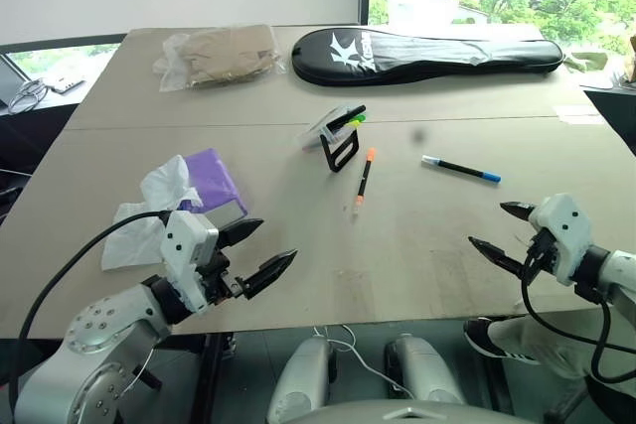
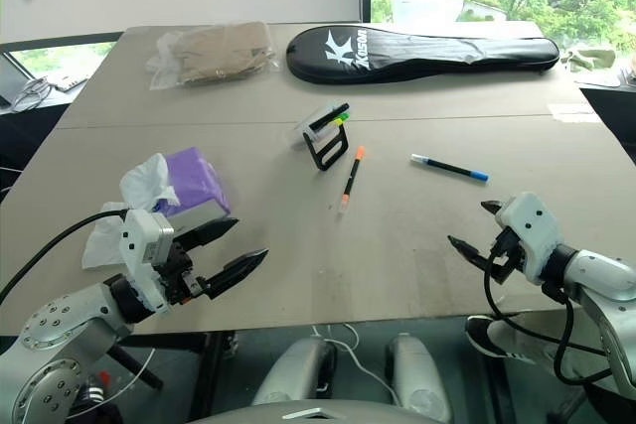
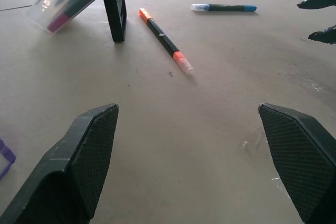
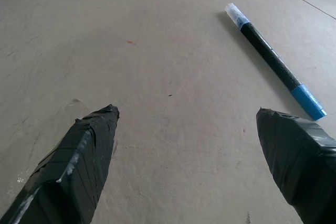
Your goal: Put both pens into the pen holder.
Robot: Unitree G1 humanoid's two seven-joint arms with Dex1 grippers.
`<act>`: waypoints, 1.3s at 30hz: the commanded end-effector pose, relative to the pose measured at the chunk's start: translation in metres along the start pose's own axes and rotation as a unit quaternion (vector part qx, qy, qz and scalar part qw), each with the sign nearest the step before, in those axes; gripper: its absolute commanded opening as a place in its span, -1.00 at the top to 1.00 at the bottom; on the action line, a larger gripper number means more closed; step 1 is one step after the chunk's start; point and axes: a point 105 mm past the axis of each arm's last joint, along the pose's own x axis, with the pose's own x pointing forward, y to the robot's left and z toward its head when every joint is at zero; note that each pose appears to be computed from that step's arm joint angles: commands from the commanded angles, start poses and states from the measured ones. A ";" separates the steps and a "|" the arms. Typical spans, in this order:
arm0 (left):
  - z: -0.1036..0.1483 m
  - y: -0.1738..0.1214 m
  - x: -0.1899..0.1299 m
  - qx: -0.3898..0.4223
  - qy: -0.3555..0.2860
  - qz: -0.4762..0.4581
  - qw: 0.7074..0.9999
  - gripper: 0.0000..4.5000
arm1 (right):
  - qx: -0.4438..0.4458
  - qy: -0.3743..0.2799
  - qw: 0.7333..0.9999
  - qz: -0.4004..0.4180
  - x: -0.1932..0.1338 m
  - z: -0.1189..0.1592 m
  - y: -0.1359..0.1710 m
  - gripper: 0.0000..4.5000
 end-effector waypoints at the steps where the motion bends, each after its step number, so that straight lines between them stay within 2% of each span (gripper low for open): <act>1: 0.010 -0.003 0.003 0.031 -0.017 -0.016 0.999 -0.96 | -0.005 -0.007 1.000 -0.014 0.010 0.010 -0.013 -0.99; 3: 0.018 -0.014 0.014 0.057 -0.025 -0.050 0.997 -0.96 | 0.002 0.024 1.000 -0.009 0.041 0.012 -0.027 -0.99; 7: 0.026 -0.027 0.026 0.078 -0.034 -0.077 0.993 -0.96 | -0.023 0.077 0.997 0.006 0.070 0.017 -0.050 -0.99; 10: 0.040 -0.040 0.037 0.094 -0.051 -0.100 0.989 -0.96 | 0.002 0.113 0.994 0.000 0.090 0.026 -0.076 -0.99; 14: 0.055 -0.052 0.044 0.110 -0.066 -0.130 0.983 -0.96 | 0.022 0.149 0.989 0.002 0.104 0.030 -0.096 -0.99; 17: 0.069 -0.056 0.047 0.116 -0.087 -0.156 0.977 -0.96 | 0.038 0.217 0.975 0.019 0.110 0.014 -0.102 -0.99; 18: 0.072 -0.055 0.047 0.119 -0.090 -0.160 0.976 -1.00 | 0.055 0.231 0.971 0.038 0.110 0.012 -0.099 -0.75; 20: 0.077 -0.052 0.048 0.118 -0.095 -0.163 0.975 -1.00 | 0.062 0.252 0.964 0.054 0.108 0.007 -0.099 -0.51; 24: 0.084 -0.051 0.055 0.102 -0.112 -0.155 0.976 -1.00 | 0.062 0.267 0.960 0.062 0.103 0.000 -0.102 0.39; 27: 0.083 -0.051 0.061 0.071 -0.116 -0.138 0.981 -1.00 | 0.067 0.256 0.962 0.064 0.100 -0.001 -0.101 0.96; 28: 0.084 -0.051 0.062 0.062 -0.117 -0.133 0.982 -1.00 | 0.068 0.251 0.963 0.065 0.100 0.000 -0.100 0.98; 32: 0.080 -0.048 0.074 -0.077 -0.113 -0.122 0.983 -1.00 | 0.144 0.122 0.969 0.159 0.088 0.042 -0.059 0.98; 35: 0.069 -0.041 0.081 -0.181 -0.089 -0.107 0.974 -1.00 | 0.171 0.012 0.950 0.262 0.068 0.087 0.007 0.98; 36: 0.067 -0.041 0.083 -0.208 -0.087 -0.108 0.968 -1.00 | 0.173 -0.012 0.942 0.288 0.062 0.098 0.027 0.98; 39: 0.068 -0.042 0.086 -0.253 -0.088 -0.120 0.956 -1.00 | 0.165 -0.042 0.937 0.305 0.056 0.114 0.061 0.98</act>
